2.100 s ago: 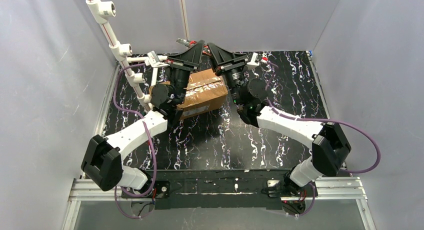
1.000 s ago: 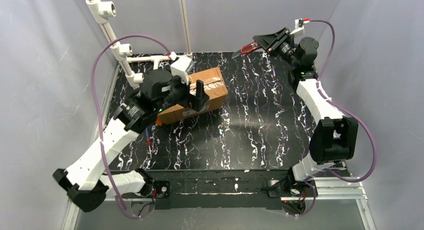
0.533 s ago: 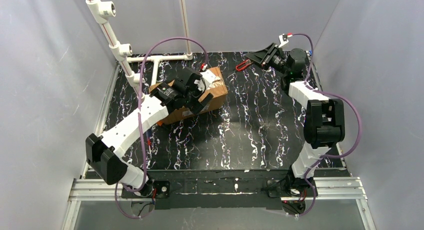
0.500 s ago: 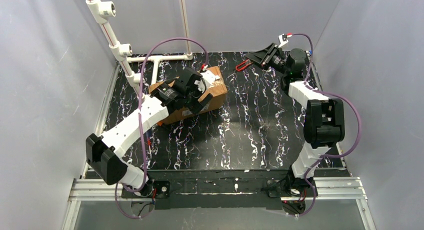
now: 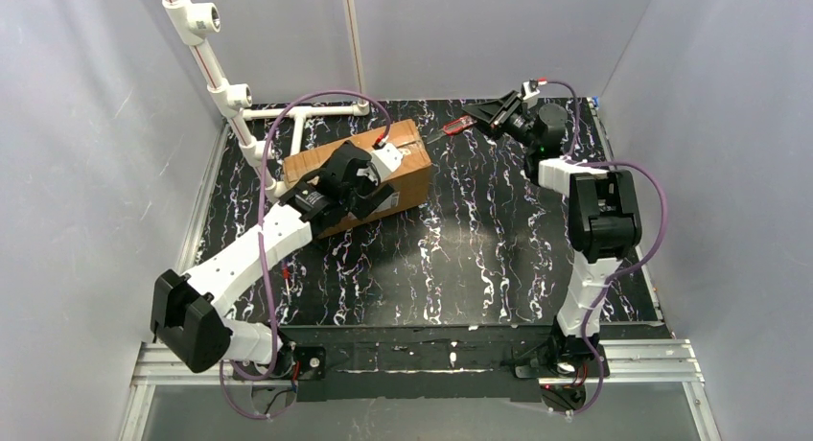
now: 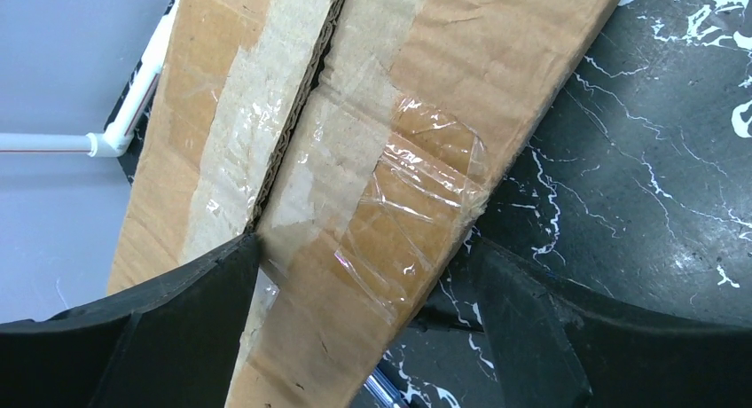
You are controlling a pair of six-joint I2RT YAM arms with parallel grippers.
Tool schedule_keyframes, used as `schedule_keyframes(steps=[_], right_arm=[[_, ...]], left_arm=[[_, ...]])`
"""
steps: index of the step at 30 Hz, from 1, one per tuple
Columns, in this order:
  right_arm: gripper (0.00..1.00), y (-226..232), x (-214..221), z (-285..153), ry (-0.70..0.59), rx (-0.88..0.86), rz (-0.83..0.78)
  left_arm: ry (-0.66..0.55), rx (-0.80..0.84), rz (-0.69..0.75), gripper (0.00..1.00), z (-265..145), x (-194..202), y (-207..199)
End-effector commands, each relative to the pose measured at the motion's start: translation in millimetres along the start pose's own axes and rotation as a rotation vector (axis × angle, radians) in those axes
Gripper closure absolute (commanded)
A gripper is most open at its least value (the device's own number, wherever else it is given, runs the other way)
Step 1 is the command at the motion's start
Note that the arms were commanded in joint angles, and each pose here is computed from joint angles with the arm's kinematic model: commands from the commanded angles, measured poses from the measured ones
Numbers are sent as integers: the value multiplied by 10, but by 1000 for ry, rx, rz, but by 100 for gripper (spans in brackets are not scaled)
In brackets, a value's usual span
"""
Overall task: Unpack the express box
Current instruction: Cut the express box at the center of the board.
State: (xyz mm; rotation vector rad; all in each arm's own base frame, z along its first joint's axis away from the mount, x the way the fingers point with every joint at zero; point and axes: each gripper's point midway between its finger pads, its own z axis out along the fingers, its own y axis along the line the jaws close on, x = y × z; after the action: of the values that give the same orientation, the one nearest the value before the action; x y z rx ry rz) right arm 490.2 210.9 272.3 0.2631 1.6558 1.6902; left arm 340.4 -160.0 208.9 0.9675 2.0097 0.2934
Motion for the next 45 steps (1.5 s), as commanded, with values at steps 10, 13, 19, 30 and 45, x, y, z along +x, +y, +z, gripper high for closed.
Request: schedule_keyframes(steps=[10,13,19,30,45], right_arm=[[99,-6,90,-20,-127,107,28],[99,13,329,-132,-101,160,16],[99,220,830,-336,11,202,11],[99,364,375,-389,-20,263,-171],[99,691,193,-37,17,-28,-136]], left_arm=[[63,157,-133,13,-115,23,-225],[100,208,-183,14,-152,-30,-297],[67,242,-222,12,-224,-69,-352],[146,152,-248,11,9,26,-211],[160,180,-255,16,83,224,-235]])
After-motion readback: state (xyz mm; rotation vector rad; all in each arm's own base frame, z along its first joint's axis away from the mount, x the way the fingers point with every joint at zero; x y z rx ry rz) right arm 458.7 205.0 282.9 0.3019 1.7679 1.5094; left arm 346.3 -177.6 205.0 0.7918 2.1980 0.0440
